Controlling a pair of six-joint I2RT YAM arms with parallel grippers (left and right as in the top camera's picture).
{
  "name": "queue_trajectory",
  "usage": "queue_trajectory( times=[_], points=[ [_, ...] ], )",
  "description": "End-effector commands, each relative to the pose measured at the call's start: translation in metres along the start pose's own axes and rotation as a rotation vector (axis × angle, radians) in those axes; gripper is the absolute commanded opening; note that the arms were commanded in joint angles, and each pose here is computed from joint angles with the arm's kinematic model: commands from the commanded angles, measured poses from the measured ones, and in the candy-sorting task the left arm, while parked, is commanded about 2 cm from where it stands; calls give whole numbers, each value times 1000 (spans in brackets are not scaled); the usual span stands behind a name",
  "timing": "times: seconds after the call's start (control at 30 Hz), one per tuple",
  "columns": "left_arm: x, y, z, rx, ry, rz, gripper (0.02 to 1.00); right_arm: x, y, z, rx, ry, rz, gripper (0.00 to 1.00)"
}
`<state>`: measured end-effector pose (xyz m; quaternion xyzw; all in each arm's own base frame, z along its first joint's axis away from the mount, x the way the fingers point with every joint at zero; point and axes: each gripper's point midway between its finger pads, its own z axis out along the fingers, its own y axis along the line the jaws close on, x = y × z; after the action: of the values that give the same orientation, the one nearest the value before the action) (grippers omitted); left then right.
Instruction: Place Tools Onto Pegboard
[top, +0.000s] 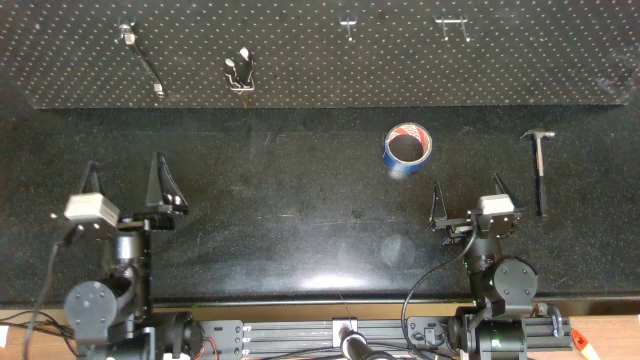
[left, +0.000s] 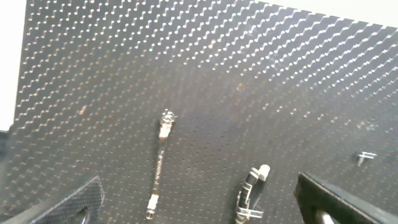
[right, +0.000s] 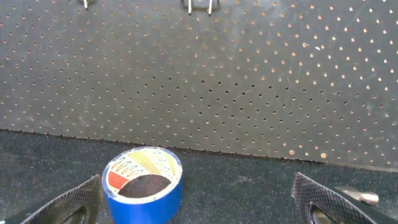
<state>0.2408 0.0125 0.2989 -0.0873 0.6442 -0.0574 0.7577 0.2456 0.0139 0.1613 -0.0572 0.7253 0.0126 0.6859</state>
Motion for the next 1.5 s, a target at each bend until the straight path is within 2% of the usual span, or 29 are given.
queue_trajectory(
  times=[0.03,0.13,0.23,0.3,0.33,0.4,0.47,0.53,0.63,0.8,1.33,1.4,1.5],
  points=[
    [34,-2,-8,72,-41,1,996,1,4,0,-19,-2,-10,980],
    [59,9,-12,36,-36,0,996,1,4,0,-19,-2,-10,980],
    [98,10,-11,34,61,-9,998,1,4,0,-19,-2,-10,982],
    [107,17,-12,-17,91,-8,996,1,4,0,-19,-2,-10,980],
    [118,26,-14,-77,130,-36,996,1,4,0,-19,-2,-10,982],
    [129,32,-16,-109,174,-31,996,1,4,0,-19,-2,-10,982],
    [133,29,-17,-83,195,40,996,1,4,0,-19,-2,-10,980],
    [138,20,-17,-13,221,147,996,1,4,0,-19,-2,-10,982],
    [141,19,-18,33,239,208,993,1,4,0,-19,-2,-10,982],
    [139,28,-17,4,233,205,996,1,4,0,-19,-2,-10,982],
    [139,28,-17,4,234,205,998,1,4,0,-19,-2,-10,982],
    [139,28,-17,4,234,205,998,2,-1,0,11,2,-11,980],
    [139,28,-17,4,234,206,996,1,-1,0,11,1,-10,982]
  ],
)
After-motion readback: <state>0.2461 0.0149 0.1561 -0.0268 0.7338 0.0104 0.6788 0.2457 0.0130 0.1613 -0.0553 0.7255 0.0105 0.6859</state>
